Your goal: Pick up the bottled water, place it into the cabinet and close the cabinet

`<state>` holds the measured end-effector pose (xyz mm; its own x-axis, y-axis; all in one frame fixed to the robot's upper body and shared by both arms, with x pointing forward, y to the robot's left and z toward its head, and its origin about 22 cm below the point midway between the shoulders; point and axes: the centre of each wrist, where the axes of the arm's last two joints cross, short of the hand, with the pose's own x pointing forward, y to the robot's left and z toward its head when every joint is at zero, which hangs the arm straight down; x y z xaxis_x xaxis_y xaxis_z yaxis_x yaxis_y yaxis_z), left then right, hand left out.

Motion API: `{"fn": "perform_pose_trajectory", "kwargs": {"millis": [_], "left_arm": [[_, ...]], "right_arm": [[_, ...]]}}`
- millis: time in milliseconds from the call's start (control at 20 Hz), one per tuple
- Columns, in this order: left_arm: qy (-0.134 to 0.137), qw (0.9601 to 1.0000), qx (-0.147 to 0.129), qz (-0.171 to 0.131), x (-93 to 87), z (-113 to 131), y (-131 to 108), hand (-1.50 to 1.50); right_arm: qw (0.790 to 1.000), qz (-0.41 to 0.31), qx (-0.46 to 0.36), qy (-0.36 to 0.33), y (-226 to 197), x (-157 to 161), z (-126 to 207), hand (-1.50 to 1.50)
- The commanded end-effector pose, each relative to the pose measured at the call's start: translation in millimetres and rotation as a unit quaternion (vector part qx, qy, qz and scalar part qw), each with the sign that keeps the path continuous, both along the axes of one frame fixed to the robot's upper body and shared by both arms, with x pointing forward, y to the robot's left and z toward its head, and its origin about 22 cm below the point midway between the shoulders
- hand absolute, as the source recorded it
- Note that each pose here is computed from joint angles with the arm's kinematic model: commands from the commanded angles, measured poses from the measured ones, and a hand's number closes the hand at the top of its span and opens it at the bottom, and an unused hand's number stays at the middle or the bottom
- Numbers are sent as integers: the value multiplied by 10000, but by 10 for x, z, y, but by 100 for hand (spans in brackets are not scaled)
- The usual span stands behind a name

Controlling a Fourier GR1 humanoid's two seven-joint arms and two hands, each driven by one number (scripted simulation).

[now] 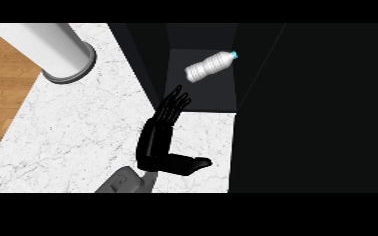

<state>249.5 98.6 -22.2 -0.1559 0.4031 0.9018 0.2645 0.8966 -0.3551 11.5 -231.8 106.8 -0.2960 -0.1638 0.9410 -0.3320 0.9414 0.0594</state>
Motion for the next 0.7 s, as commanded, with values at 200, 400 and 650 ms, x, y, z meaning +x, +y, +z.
{"fn": "perform_pose_trajectory", "kwargs": {"millis": [200,400,650], "left_arm": [[38,9997,-68,244,-654,-94,752,-150],[-104,9999,23,78,-935,-136,980,-150],[-319,9993,60,200,-1055,-2,1333,-150]], "right_arm": [[9856,1373,-977,-160,-51,38,375,150],[9629,2156,-1526,-559,-45,172,372,150],[9488,2530,-1692,-847,55,226,553,150]]}}
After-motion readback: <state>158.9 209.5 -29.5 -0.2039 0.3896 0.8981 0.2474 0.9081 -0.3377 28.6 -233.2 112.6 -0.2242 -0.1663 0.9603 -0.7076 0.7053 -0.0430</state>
